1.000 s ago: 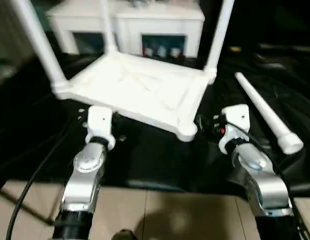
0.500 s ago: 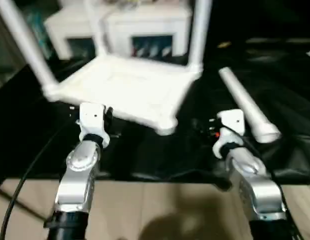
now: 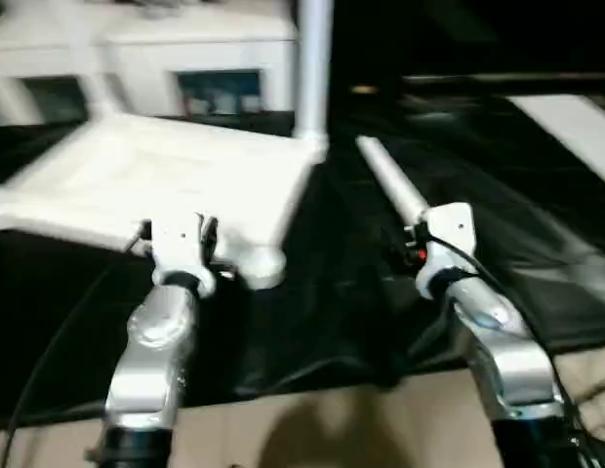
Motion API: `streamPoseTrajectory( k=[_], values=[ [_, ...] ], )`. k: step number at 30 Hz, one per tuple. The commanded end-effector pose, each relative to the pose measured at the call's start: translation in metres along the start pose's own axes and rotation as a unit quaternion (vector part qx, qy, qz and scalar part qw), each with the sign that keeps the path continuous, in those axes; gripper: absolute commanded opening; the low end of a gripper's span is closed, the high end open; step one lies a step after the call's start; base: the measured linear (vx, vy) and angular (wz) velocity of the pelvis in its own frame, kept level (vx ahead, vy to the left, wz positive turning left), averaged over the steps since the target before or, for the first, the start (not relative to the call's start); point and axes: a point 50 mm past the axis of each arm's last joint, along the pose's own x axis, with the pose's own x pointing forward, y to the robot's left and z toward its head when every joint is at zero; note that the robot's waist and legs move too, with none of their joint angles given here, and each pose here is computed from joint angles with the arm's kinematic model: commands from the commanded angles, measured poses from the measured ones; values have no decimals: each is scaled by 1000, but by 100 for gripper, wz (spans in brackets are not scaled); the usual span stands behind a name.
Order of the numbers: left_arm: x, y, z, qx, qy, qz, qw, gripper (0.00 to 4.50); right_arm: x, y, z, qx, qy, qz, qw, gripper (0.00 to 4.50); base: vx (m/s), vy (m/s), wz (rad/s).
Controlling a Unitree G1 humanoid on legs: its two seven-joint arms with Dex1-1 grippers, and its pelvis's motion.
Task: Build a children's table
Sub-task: Move to table
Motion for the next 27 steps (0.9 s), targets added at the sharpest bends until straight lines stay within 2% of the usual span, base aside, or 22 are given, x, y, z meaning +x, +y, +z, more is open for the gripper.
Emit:
streamPoseTrajectory(
  k=[1,10,13,24,27],
  values=[
    [-3,10,2,7,-5,22,1000,88,4,5,5,1,-3,13,1000,373,73,-58,-6],
    [-5,15,5,12,-11,32,999,88,13,1,8,-22,4,10,1000,373,68,6,0],
    [-4,16,6,15,-12,32,999,88,13,2,6,-10,10,12,1000,373,18,-11,0],
    [-2,13,9,16,-14,19,1000,88,9,5,3,-12,5,18,1000,373,68,-15,5],
    [-1,13,10,18,-15,17,1000,88,9,5,3,-27,2,17,999,373,99,17,4]
  ],
)
